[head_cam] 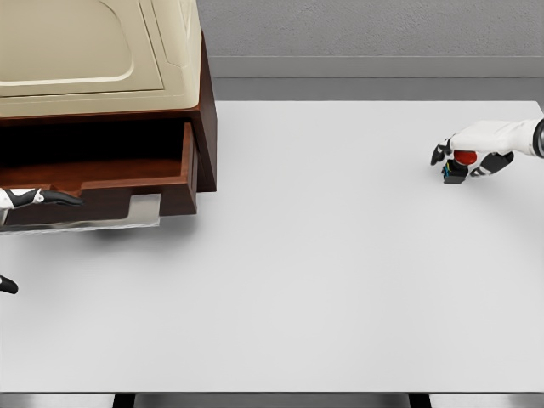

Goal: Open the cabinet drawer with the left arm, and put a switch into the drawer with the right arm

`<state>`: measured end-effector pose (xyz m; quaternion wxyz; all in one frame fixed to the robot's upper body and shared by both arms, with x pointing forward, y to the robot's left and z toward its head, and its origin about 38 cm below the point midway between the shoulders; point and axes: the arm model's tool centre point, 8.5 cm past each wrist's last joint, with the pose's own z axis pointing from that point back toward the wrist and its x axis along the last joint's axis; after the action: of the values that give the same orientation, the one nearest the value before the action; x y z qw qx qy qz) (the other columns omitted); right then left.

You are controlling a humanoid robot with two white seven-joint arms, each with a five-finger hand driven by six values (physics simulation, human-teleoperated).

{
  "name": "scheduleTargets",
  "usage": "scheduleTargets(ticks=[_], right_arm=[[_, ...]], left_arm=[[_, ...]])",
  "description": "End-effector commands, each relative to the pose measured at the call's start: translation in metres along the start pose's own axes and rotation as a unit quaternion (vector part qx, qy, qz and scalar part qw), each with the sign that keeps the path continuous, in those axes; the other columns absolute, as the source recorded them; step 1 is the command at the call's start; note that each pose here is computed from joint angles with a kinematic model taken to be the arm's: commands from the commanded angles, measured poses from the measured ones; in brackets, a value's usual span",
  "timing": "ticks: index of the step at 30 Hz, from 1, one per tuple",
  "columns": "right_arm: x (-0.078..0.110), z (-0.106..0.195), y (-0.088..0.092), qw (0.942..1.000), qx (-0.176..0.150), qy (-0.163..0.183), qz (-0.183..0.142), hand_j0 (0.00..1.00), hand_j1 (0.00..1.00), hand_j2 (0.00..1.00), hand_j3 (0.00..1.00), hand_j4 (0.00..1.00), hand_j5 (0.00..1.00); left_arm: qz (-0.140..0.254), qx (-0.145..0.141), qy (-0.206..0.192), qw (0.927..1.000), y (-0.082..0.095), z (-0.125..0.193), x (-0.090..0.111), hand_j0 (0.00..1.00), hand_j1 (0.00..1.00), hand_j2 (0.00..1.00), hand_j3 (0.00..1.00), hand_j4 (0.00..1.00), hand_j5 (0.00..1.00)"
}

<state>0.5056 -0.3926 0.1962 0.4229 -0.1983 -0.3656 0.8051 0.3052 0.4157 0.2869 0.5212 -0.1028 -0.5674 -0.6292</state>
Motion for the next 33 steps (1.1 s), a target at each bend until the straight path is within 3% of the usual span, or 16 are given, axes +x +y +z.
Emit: scheduleTargets(ticks=[1, 25, 29, 33], right_arm=[[-0.001, 0.001, -0.001, 1.0000, -0.002, 0.001, -0.003, 0.66, 0.66, 0.66, 0.66, 0.66, 0.66], [0.002, 0.000, -0.003, 1.0000, -0.008, -0.004, -0.004, 0.38, 0.38, 0.38, 0.38, 0.38, 0.38], [0.007, -0.003, -0.011, 0.9996, -0.021, -0.014, -0.008, 0.38, 0.38, 0.38, 0.38, 0.38, 0.38], [0.006, 0.004, -0.027, 0.9981, -0.055, -0.019, -0.020, 0.35, 0.35, 0.35, 0.35, 0.35, 0.35]], left_arm=[[0.004, 0.002, 0.000, 1.0000, 0.000, 0.000, 0.000, 1.00, 1.00, 1.00, 1.00, 1.00, 1.00], [0.009, 0.008, 0.013, 0.9998, 0.002, 0.006, -0.008, 1.00, 1.00, 1.00, 1.00, 1.00, 1.00], [0.010, 0.009, 0.015, 0.9998, 0.002, 0.007, -0.009, 1.00, 1.00, 1.00, 1.00, 1.00, 1.00], [0.010, 0.009, 0.015, 0.9998, 0.002, 0.007, -0.009, 1.00, 1.00, 1.00, 1.00, 1.00, 1.00]])
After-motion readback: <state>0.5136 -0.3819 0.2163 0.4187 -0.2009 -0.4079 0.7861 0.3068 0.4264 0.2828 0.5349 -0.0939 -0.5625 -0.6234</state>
